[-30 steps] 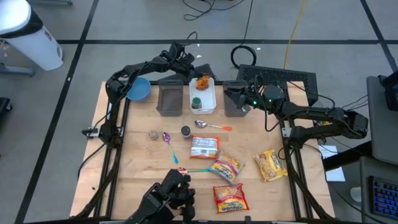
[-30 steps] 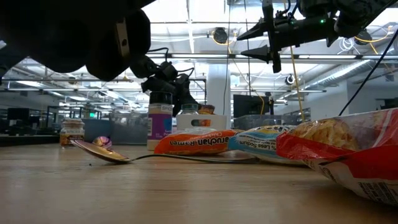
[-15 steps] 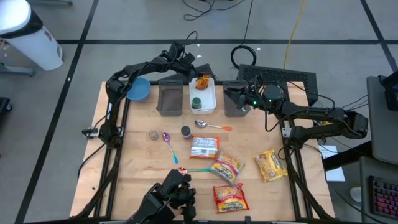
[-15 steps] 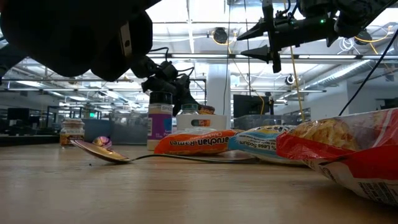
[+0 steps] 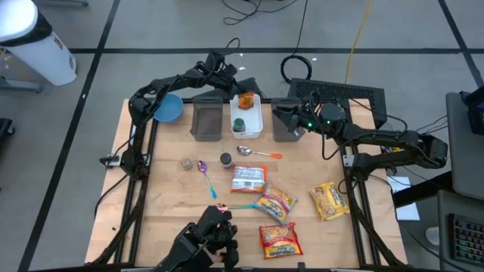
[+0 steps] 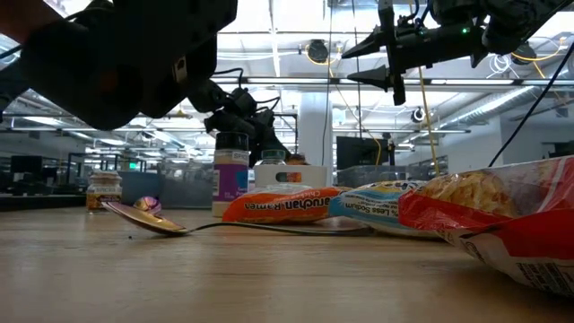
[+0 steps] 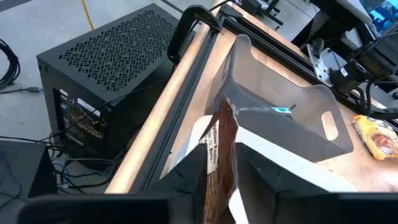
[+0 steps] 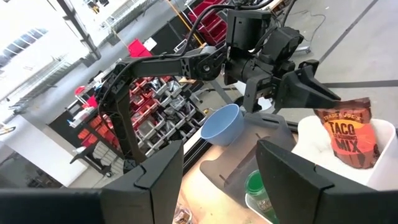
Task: Pick & Place Food Item
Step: Put the orange seasoning pack into the white bin
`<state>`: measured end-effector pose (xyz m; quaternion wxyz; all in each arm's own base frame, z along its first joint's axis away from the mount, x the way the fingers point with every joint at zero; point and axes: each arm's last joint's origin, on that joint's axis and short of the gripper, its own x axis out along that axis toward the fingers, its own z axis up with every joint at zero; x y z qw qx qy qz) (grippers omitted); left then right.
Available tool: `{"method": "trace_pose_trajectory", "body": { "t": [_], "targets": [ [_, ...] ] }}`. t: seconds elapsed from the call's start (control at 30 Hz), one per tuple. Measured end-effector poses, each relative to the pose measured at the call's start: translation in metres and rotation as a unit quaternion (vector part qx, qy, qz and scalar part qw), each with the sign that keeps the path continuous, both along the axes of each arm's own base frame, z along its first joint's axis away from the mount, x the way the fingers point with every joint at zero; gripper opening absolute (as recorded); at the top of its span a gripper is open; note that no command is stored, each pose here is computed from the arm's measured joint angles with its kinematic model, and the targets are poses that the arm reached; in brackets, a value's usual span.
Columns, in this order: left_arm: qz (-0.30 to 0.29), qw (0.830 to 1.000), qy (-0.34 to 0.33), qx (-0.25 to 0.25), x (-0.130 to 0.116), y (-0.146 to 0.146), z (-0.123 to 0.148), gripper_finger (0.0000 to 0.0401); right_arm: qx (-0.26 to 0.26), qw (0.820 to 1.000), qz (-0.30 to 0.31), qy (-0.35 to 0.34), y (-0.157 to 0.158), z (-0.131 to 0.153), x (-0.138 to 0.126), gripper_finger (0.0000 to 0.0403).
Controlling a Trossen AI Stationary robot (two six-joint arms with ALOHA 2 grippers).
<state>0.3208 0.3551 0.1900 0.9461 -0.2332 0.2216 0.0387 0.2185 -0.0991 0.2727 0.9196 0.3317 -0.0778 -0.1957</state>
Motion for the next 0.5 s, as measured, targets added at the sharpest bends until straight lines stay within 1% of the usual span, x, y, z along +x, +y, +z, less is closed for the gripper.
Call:
{"method": "trace_pose_trajectory", "body": {
  "t": [0.13, 0.27, 0.37, 0.5],
  "targets": [
    [0.007, 1.000, 0.002, -0.006, -0.0001, 0.0002, 0.0001, 0.0121, 0.001, 1.000, 0.000, 0.002, 0.0000, -0.0003, 0.0000, 0.0196],
    [0.010, 1.000, 0.002, -0.012, -0.0001, 0.0002, 0.0001, 0.0140, 0.001, 1.000, 0.000, 0.001, 0.0000, -0.0003, 0.0000, 0.0196],
    [0.017, 1.000, 0.002, -0.024, -0.0003, 0.0005, 0.0002, 0.0148, 0.000, 1.000, 0.000, 0.002, 0.0000, -0.0003, 0.0000, 0.0196],
    [0.022, 0.999, -0.003, -0.040, -0.0039, 0.0029, 0.0025, 0.0148, -0.001, 1.000, 0.000, 0.002, 0.0000, -0.0003, 0.0000, 0.0196]
  ]
}}
